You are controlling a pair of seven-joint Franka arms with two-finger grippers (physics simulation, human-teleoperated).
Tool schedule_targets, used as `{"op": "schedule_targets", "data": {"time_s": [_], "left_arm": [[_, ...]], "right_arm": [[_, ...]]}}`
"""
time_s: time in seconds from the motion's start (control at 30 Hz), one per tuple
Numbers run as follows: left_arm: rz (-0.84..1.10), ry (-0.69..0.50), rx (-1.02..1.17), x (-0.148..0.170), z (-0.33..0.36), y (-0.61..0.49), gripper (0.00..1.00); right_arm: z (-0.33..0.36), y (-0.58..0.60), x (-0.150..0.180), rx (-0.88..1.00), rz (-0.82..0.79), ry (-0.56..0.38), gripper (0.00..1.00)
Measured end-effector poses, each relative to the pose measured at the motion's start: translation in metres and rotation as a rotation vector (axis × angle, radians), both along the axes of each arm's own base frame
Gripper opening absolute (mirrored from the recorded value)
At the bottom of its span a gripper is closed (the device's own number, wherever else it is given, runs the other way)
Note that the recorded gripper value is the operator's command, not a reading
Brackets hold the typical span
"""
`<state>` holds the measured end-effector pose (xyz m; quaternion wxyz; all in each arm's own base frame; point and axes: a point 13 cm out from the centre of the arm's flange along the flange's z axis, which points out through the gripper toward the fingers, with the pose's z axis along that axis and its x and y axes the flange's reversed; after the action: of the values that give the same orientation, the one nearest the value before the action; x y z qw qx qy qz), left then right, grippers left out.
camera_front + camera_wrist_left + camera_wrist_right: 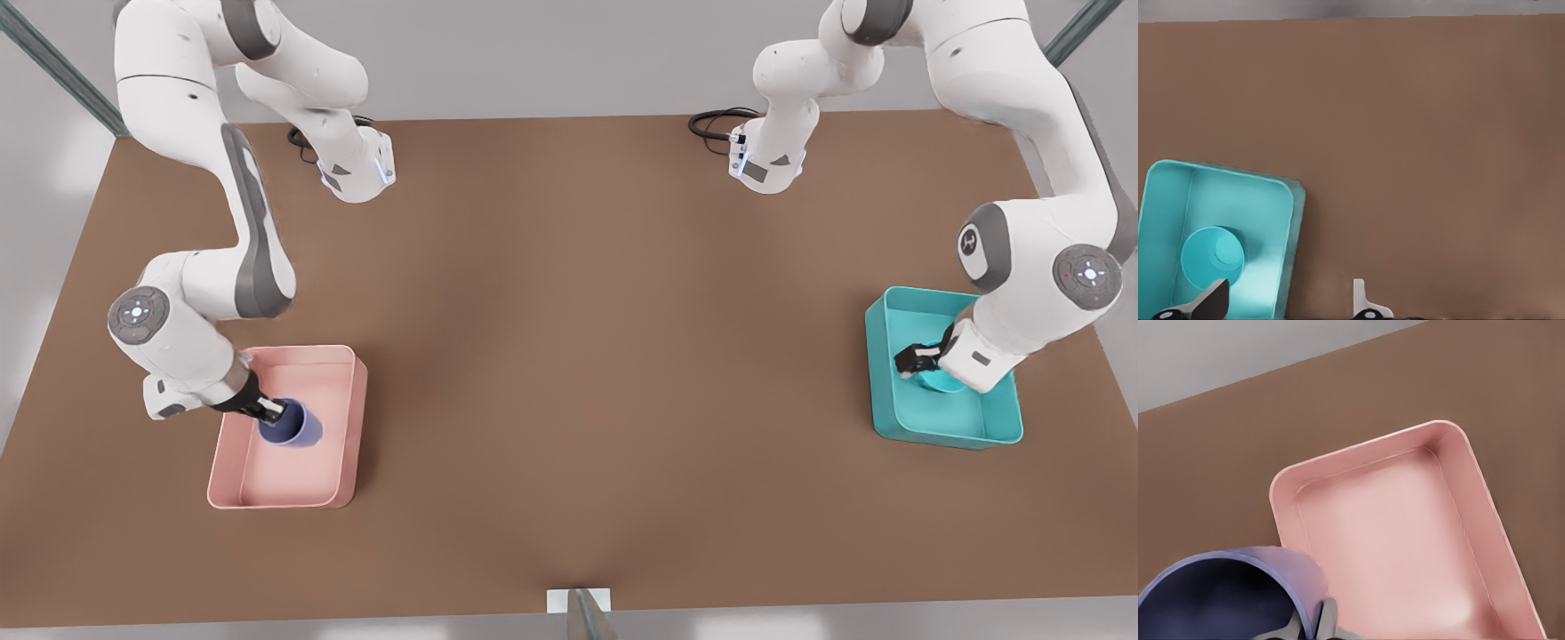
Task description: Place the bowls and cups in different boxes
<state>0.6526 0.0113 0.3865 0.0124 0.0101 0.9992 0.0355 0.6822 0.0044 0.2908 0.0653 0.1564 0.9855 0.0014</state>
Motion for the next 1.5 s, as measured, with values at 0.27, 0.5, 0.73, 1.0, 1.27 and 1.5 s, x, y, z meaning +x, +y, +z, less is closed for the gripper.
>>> {"op": "schedule_targets", "data": {"time_s": [0.27,0.5,0.73,1.0,1.27,1.5], "left_arm": [[-0.069,0.074,-0.039,-0.035,0.044,-0.091,1.00],[-0.026,0.121,-0.038,-0.045,0.040,-0.084,1.00],[-0.003,0.140,-0.037,-0.049,0.038,-0.084,1.00],[0.013,0.146,-0.035,-0.051,0.037,-0.086,1.00],[0.024,0.200,-0.024,-0.068,0.045,-0.085,1.00],[0.031,0.246,-0.013,-0.079,0.046,-0.084,1.00]], "right_arm": [[-0.132,-0.049,0.013,-0.003,0.114,0.108,0.21],[-0.156,-0.053,0.019,-0.003,0.192,0.088,1.00],[-0.135,-0.054,0.026,-0.039,0.222,0.061,1.00],[-0.027,-0.044,0.047,-0.012,0.256,-0.010,1.00],[0.110,-0.011,0.013,0.011,0.265,0.119,1.00],[0.124,0.008,-0.063,0.009,0.266,0.275,1.00]]}}
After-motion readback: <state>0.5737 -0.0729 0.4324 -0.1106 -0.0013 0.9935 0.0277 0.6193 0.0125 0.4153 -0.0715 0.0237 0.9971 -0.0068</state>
